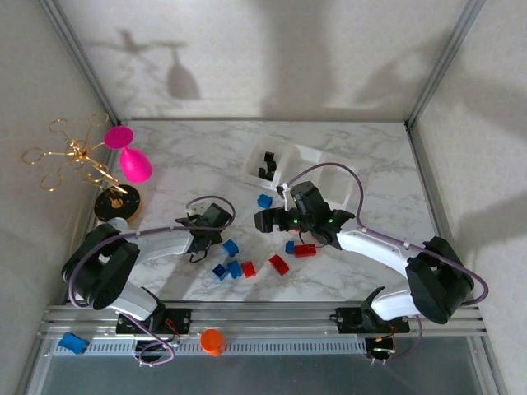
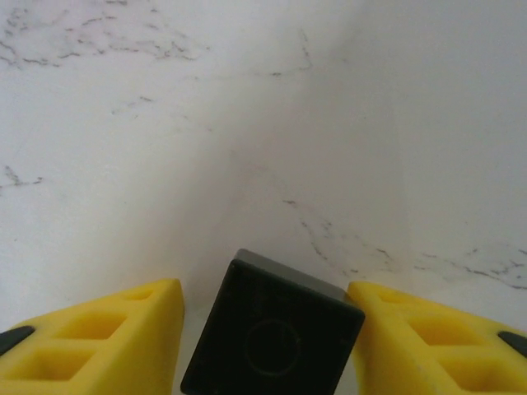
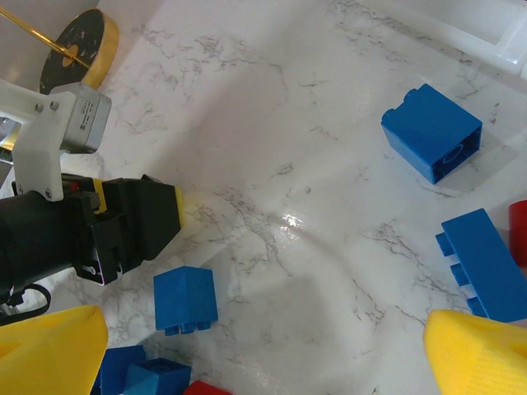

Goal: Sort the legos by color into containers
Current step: Pick up the lego from the center of the table.

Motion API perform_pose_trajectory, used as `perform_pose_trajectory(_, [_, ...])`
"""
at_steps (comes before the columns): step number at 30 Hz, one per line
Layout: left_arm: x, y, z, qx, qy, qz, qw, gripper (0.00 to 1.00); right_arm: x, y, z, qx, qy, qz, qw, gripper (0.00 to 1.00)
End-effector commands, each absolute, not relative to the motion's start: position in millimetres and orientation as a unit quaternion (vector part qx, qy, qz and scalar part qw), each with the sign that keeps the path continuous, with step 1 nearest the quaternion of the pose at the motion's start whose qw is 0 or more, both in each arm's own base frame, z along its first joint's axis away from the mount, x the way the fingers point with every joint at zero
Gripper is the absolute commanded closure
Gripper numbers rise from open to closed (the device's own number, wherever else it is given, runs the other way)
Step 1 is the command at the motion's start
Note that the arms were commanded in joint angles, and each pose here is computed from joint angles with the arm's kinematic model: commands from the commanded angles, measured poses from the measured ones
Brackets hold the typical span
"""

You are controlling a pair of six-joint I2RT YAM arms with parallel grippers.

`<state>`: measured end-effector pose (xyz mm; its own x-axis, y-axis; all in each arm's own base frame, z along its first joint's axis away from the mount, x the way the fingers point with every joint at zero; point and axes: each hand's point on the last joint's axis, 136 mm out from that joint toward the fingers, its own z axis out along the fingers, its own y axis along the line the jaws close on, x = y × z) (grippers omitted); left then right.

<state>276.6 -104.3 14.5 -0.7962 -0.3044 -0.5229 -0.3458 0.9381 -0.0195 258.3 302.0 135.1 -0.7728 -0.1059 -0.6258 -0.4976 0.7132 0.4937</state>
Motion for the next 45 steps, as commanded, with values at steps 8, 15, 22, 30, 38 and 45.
perform_pose_trajectory(8, [289.0,-108.9,16.7,-0.164,0.945,0.040,0.280,0.57,261.9,301.9,130.0,-0.165,0.883,0.325,0.296,0.01])
perform_pose_trajectory(15, [289.5,-111.7,24.2,-0.160,0.944,0.039,0.286,0.60,262.9,300.7,131.4,-0.162,0.882,0.325,0.300,0.01])
perform_pose_trajectory(22, [300.0,-129.3,59.1,-0.151,0.938,0.015,0.312,0.60,269.5,293.8,144.5,-0.151,0.878,0.335,0.308,0.01])
perform_pose_trajectory(30, [339.5,-169.4,111.4,-0.130,0.927,-0.037,0.350,0.59,298.3,259.0,159.6,-0.106,0.879,0.325,0.334,0.01])
perform_pose_trajectory(38, [413.7,-233.5,139.3,-0.099,0.918,-0.071,0.377,0.59,320.1,223.9,160.5,-0.059,0.887,0.308,0.340,0.01])
perform_pose_trajectory(45, [472.2,-276.0,129.7,-0.100,0.916,-0.091,0.377,0.60,324.1,200.5,158.9,-0.037,0.890,0.296,0.345,0.01])
